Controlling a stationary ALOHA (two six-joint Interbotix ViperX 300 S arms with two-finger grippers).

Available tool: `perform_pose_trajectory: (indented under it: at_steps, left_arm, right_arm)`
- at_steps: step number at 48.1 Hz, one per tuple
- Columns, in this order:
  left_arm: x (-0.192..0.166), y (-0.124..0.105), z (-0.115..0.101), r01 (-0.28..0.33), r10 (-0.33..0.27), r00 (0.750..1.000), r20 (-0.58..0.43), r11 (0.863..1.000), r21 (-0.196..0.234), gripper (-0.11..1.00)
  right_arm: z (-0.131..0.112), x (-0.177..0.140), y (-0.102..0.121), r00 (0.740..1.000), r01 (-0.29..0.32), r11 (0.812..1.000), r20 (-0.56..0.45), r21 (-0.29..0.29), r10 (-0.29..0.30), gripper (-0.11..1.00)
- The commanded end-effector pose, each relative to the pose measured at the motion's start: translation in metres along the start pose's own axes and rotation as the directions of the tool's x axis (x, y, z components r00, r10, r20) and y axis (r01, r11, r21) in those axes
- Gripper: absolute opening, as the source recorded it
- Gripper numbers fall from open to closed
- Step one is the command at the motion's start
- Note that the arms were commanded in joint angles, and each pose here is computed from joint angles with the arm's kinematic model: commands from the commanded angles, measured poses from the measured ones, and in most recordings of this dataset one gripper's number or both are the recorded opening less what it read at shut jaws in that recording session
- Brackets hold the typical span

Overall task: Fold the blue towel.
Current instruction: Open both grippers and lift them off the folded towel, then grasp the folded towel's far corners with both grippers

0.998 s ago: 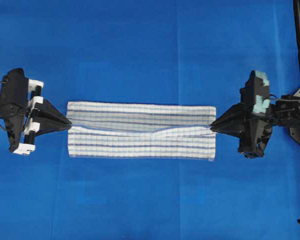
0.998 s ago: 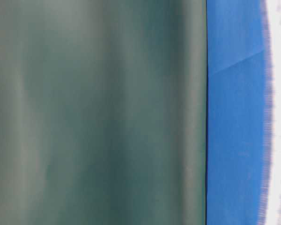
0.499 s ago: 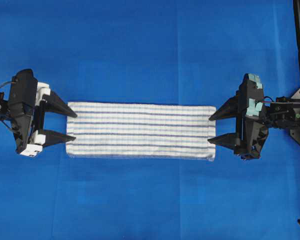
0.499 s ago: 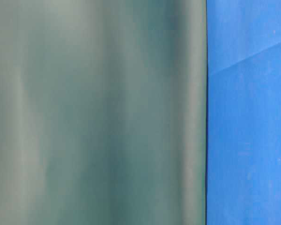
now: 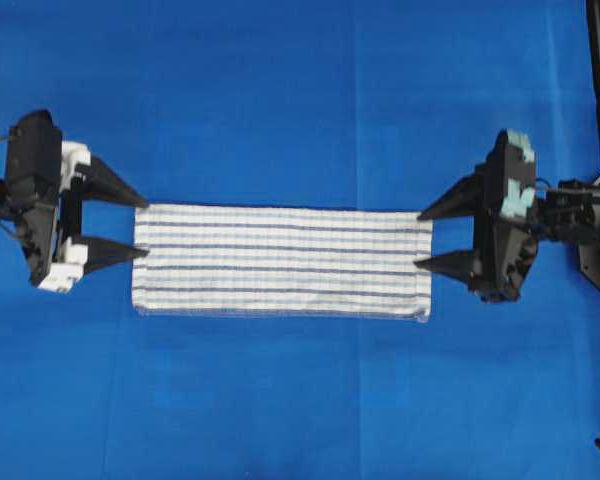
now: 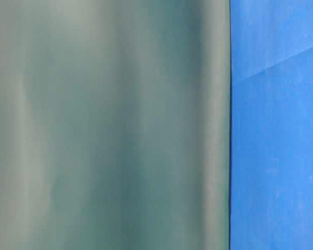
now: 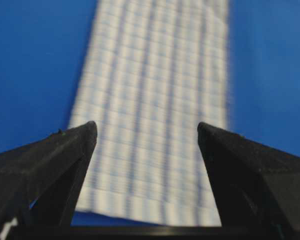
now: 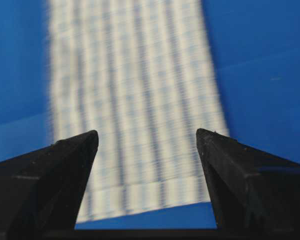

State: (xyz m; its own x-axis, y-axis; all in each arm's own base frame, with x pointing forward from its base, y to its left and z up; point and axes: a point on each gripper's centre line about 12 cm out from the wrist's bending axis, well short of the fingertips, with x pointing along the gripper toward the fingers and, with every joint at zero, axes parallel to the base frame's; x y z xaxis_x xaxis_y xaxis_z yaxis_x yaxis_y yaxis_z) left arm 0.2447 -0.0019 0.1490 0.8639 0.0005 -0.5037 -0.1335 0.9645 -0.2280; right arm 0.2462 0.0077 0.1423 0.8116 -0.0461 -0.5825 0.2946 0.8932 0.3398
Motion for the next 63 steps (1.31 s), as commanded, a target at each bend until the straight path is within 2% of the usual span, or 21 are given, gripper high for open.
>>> perform_pose_trajectory:
  at_steps: [1,7,20,28,38,43,52,55,58,63]
  left_arm:
    - [0.002,0.010,0.012,-0.036,0.037,0.999,0.030,0.999,-0.020,0.75]
    - [0.007,0.020,0.013,-0.076,0.076,0.997,0.008,0.997,-0.030,0.75]
    - [0.027,0.030,-0.004,-0.109,0.112,0.989,-0.094,0.993,0.036,0.75]
    - [0.040,0.039,-0.019,-0.138,0.141,0.977,-0.162,0.990,0.029,0.75]
    - [0.053,0.047,-0.037,-0.163,0.163,0.957,-0.238,0.986,0.020,0.71]
    - [0.057,0.045,-0.039,-0.159,0.160,0.955,-0.251,0.987,0.023,0.60]
    - [0.059,0.038,-0.040,-0.138,0.143,0.955,-0.259,0.990,0.037,0.13]
    - [0.059,0.037,-0.040,-0.134,0.140,0.955,-0.261,0.990,0.039,0.02]
    - [0.059,0.037,-0.041,-0.134,0.140,0.953,-0.269,0.990,0.038,0.01]
    - [0.059,0.036,-0.042,-0.135,0.141,0.947,-0.288,0.990,0.041,0.01]
  right_arm:
    - [0.009,0.000,-0.007,0.999,0.025,1.000,0.033,0.006,-0.025,0.83]
    - [0.010,0.004,-0.020,0.997,0.072,0.997,0.028,0.001,-0.072,0.83]
    - [0.000,0.022,-0.038,0.988,0.156,0.988,0.001,0.003,-0.156,0.83]
    - [-0.009,0.036,-0.045,0.980,0.193,0.981,-0.040,-0.006,-0.193,0.83]
    - [-0.018,0.049,-0.044,0.976,0.201,0.979,-0.079,-0.033,-0.203,0.77]
    - [-0.021,0.051,-0.043,0.975,0.200,0.979,-0.089,-0.040,-0.203,0.64]
    - [-0.023,0.052,-0.037,0.978,0.183,0.981,-0.095,-0.058,-0.188,0.20]
    - [-0.024,0.052,-0.035,0.978,0.177,0.982,-0.099,-0.063,-0.183,0.07]
    - [-0.025,0.052,-0.035,0.978,0.174,0.982,-0.101,-0.066,-0.180,0.01]
    - [-0.025,0.052,-0.034,0.978,0.173,0.983,-0.103,-0.066,-0.179,0.01]
